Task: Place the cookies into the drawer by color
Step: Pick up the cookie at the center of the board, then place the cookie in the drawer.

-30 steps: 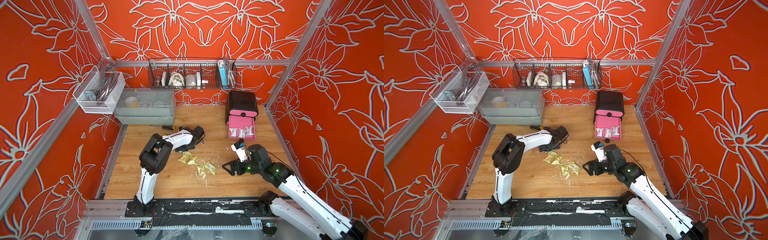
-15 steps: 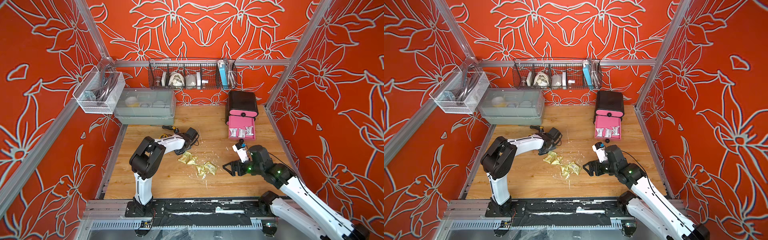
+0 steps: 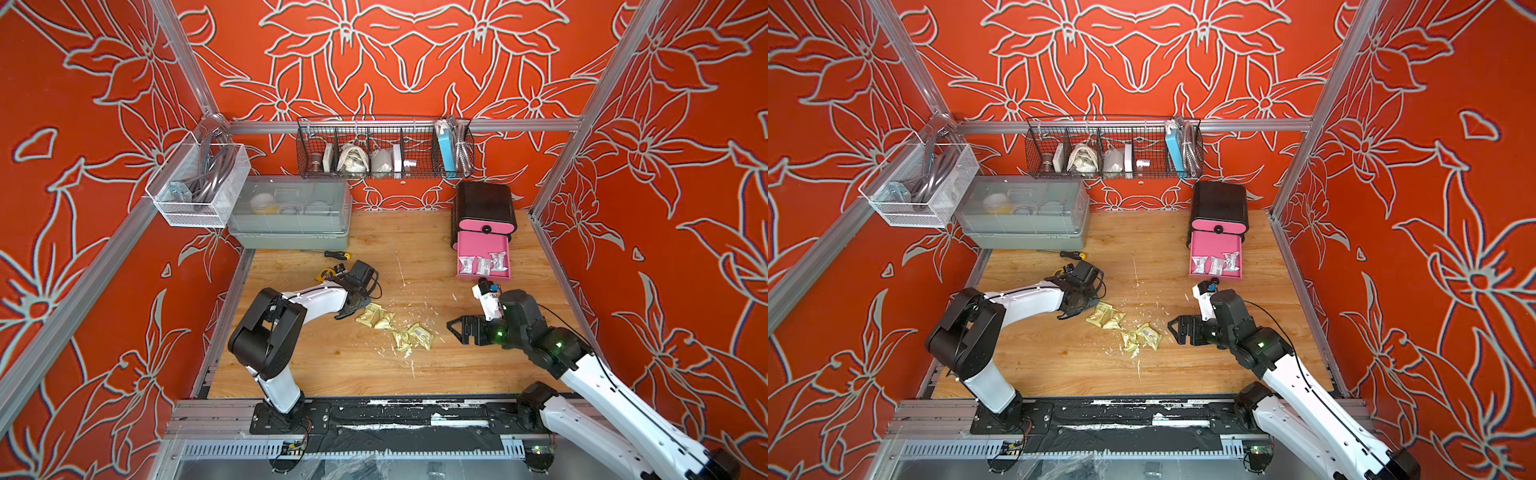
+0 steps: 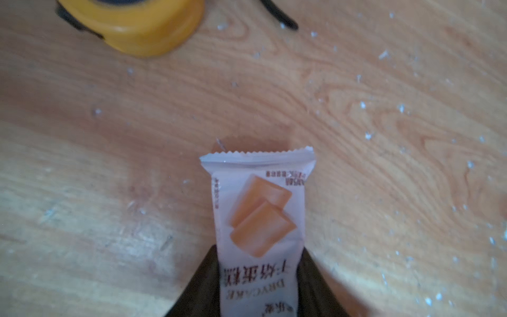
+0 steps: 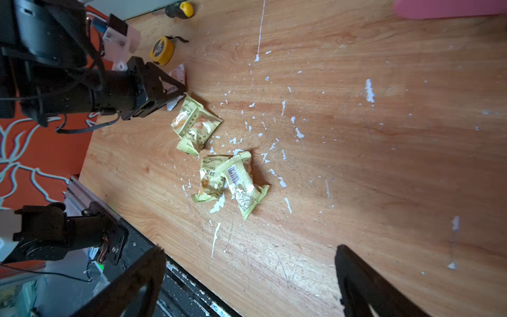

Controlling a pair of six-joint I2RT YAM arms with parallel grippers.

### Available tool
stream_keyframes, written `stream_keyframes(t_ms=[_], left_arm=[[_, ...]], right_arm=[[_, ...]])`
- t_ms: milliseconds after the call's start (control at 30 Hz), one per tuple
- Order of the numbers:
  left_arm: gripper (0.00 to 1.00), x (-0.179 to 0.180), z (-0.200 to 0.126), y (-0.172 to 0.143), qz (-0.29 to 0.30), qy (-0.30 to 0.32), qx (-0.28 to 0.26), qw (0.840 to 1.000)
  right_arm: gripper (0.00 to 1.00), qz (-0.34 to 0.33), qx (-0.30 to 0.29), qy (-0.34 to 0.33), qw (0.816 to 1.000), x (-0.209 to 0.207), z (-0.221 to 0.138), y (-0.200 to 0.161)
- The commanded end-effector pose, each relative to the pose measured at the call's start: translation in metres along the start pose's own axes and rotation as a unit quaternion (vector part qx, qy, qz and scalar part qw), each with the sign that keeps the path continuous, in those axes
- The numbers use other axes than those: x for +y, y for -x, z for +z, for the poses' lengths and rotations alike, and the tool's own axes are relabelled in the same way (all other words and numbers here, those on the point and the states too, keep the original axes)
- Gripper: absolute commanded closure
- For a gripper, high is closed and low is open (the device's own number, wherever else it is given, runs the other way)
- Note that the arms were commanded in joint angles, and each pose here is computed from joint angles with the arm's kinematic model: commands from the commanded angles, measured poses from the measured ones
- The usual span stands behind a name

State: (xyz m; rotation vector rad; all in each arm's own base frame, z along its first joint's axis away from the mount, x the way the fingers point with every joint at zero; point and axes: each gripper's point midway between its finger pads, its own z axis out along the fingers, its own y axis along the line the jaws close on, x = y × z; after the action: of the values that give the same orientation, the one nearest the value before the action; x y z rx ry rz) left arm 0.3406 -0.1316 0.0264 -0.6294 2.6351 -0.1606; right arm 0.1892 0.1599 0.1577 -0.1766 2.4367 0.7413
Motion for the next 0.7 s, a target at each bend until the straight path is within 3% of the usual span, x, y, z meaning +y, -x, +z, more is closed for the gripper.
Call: stream_keyframes(t_ms=[0, 200, 367, 467, 667], left_arm=[[0.61, -0.018, -0.02, -0.018, 0.027, -0.062, 0.05, 0.996], [0.61, -0.078, -0.078, -0.006, 0.067, -0.164, 0.025, 0.984], [0.61, -0.148, -0.109, -0.008, 0.124, -0.233, 0.017, 0.964], [0.61, -0.188, -0.116, -0.008, 0.165, -0.242, 0.007, 0.956], [0.6, -0.269, -0.113, -0.018, 0.218, -0.27, 0.01, 0.938]], right_arm=[[0.0, 0.036, -0.061, -0.094, 0.993, -0.028, -0.023, 0.019], [0.0, 0.101, -0.15, -0.209, 0.961, -0.072, -0.06, 0.029], [0.0, 0.131, -0.179, -0.262, 0.939, -0.091, -0.084, 0.027], [0.0, 0.131, -0.186, -0.258, 0.939, -0.091, -0.088, 0.027], [0.0, 0.091, -0.183, -0.199, 0.958, -0.073, -0.08, 0.027]])
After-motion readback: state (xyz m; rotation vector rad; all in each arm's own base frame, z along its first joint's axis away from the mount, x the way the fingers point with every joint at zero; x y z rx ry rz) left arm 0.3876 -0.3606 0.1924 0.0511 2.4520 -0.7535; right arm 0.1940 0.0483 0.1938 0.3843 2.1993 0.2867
